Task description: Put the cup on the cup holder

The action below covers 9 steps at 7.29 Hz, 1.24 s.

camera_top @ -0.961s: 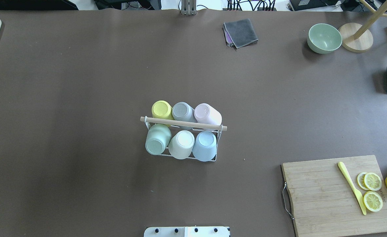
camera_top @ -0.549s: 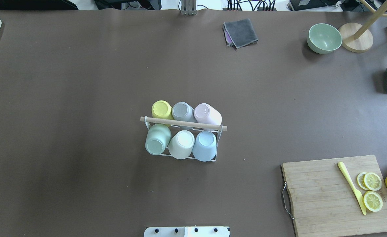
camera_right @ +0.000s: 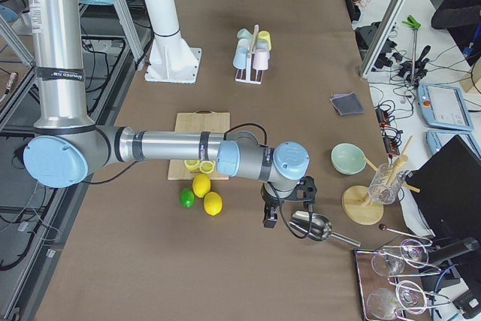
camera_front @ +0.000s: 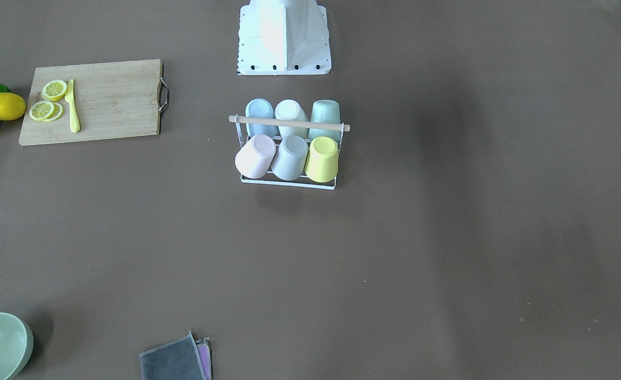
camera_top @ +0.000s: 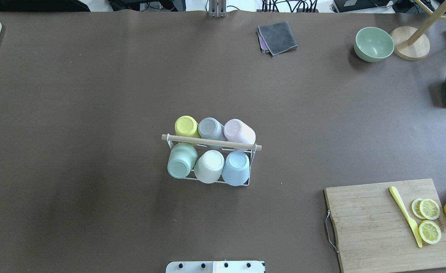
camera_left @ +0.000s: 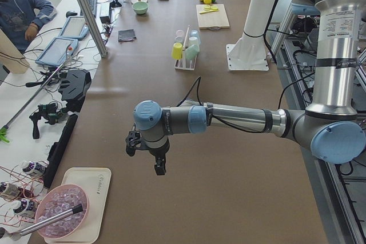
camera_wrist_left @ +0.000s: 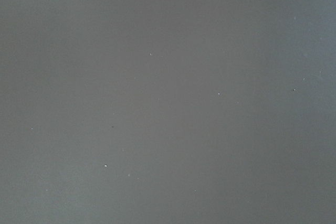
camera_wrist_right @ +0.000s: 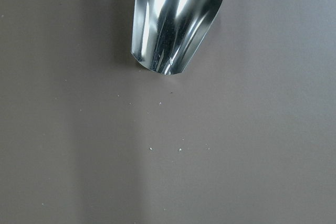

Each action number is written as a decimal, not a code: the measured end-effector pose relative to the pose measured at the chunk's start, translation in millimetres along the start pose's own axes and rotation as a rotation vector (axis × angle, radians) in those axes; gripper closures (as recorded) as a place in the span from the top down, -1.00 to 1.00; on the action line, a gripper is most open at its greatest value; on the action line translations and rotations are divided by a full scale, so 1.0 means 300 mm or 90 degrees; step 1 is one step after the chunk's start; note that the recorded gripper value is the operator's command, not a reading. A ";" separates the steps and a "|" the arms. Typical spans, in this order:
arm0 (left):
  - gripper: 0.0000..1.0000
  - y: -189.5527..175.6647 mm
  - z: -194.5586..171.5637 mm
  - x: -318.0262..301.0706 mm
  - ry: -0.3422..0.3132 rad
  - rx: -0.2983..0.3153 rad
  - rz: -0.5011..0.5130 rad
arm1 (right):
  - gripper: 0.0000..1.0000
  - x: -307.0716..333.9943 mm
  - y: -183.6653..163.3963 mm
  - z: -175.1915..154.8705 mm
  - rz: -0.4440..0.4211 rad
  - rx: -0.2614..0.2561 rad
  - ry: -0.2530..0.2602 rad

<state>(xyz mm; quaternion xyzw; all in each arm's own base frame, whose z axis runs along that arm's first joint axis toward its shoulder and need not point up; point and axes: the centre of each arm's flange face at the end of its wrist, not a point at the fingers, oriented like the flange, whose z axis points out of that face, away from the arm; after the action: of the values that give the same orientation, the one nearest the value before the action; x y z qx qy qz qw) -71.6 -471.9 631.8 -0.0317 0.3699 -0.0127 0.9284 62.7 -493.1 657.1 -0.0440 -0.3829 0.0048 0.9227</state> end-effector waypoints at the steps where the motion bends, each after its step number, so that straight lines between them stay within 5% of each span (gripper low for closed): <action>1: 0.96 0.023 0.004 -0.008 0.000 0.000 -0.001 | 1.00 -0.002 -0.002 -0.001 0.000 0.000 0.000; 9: 0.96 0.064 0.026 -0.030 0.001 0.002 0.071 | 1.00 -0.004 -0.003 -0.001 0.000 -0.001 0.000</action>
<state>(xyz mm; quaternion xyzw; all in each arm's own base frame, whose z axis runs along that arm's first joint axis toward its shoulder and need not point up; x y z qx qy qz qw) -72.8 -452.0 642.3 -0.0100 0.3721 0.0382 0.9274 62.1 -494.0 656.1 -0.0447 -0.3828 0.0048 0.9227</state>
